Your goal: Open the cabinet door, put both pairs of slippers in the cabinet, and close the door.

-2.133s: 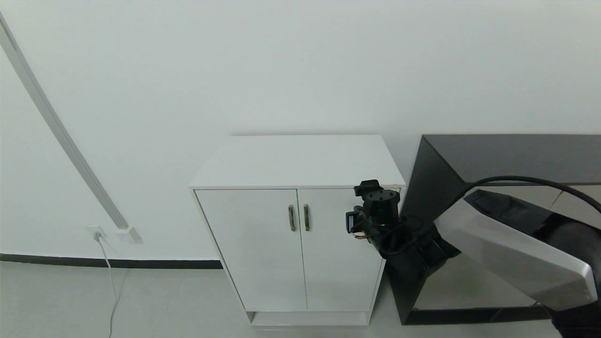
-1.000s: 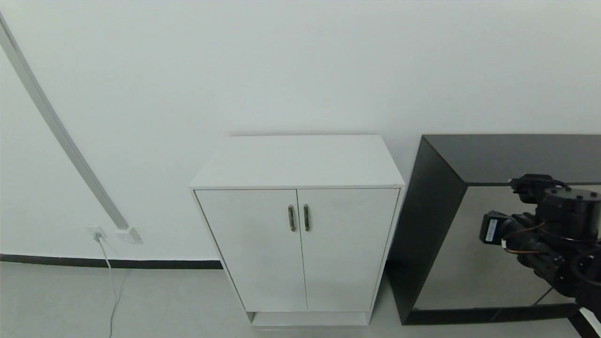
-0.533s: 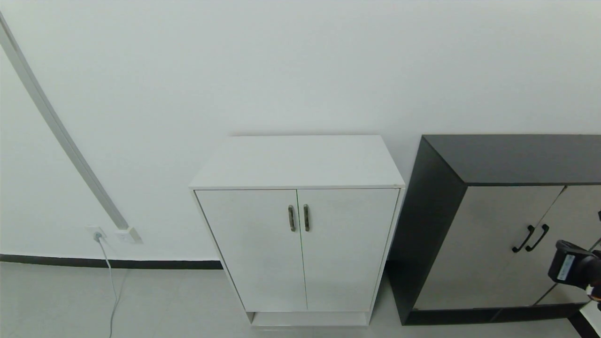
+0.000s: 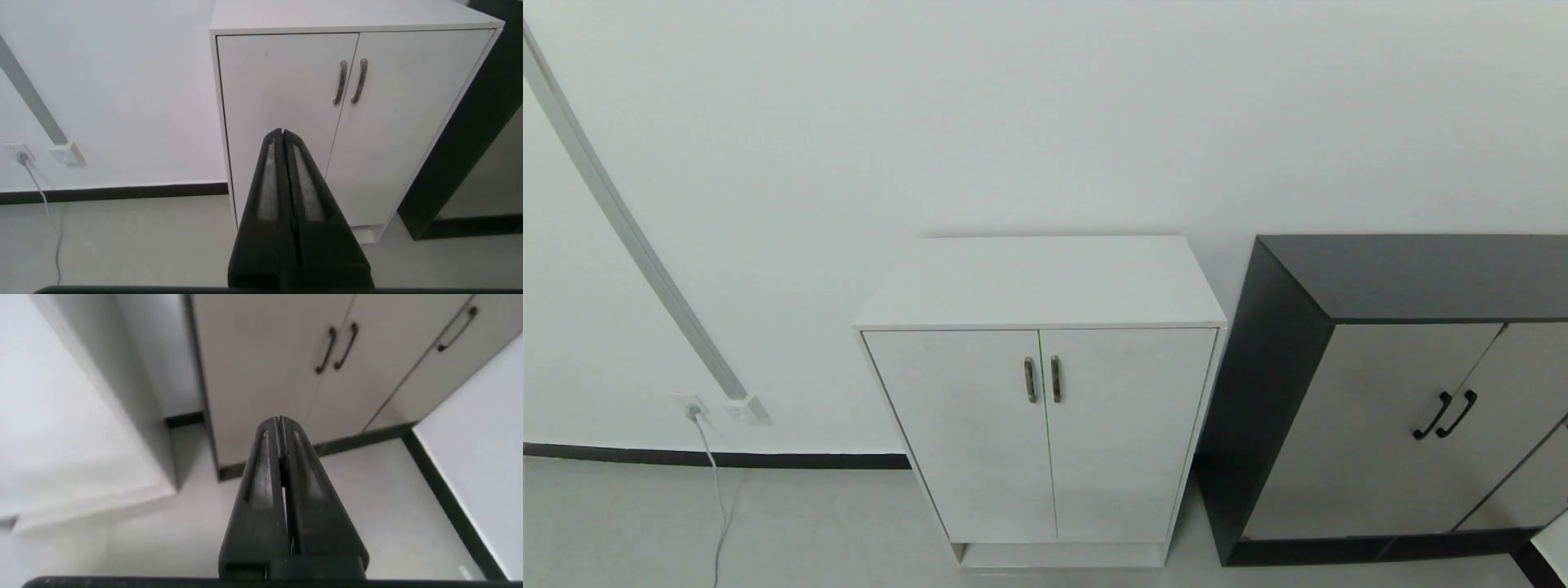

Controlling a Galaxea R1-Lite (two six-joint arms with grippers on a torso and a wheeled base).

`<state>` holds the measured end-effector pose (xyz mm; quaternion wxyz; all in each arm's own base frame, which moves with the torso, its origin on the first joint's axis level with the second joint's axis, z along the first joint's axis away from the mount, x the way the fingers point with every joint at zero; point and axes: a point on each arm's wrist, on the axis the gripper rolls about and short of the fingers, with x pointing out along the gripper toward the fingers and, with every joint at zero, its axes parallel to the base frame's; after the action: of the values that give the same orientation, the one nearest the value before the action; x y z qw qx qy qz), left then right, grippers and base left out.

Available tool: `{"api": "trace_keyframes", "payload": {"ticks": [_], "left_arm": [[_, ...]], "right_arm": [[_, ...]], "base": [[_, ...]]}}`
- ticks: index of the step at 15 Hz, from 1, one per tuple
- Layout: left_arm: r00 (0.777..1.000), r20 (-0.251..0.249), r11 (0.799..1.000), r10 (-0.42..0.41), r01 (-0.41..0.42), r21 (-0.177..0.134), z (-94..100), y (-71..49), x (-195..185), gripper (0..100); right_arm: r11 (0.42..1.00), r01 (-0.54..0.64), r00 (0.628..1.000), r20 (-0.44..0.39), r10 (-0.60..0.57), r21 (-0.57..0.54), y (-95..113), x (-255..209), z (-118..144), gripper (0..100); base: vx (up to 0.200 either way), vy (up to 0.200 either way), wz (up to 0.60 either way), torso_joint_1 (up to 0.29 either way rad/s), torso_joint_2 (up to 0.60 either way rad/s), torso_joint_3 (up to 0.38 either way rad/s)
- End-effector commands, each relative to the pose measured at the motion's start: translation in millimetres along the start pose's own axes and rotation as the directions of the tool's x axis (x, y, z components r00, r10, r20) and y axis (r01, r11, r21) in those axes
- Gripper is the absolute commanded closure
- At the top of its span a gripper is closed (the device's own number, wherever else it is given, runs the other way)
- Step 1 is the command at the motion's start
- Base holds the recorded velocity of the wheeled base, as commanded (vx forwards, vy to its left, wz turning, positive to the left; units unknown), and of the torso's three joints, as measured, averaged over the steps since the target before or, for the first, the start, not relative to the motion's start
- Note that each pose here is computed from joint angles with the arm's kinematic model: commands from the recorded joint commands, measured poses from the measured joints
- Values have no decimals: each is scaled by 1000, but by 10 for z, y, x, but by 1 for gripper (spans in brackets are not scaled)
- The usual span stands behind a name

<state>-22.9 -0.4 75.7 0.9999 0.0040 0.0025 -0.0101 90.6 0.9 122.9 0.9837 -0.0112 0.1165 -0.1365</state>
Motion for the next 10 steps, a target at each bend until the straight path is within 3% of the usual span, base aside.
{"api": "trace_keyframes", "payload": {"ticks": [1, 5, 10], "left_arm": [[1000, -1, 1000, 0, 0, 0, 0, 0, 1, 100], [1000, 1, 1000, 0, 0, 0, 0, 0, 0, 100], [1000, -3, 1000, 0, 0, 0, -1, 0, 1, 100]], "right_arm": [[998, -69, 996, 63, 68, 14, -99, -293, -3, 100], [967, -249, 969, -15, 249, -48, -166, -555, -251, 100], [936, -339, 941, -60, 334, -91, -230, -739, -586, 100]], "base": [[0, 0, 0, 0, 0, 0], [0, 0, 0, 0, 0, 0], [0, 0, 0, 0, 0, 0]]}}
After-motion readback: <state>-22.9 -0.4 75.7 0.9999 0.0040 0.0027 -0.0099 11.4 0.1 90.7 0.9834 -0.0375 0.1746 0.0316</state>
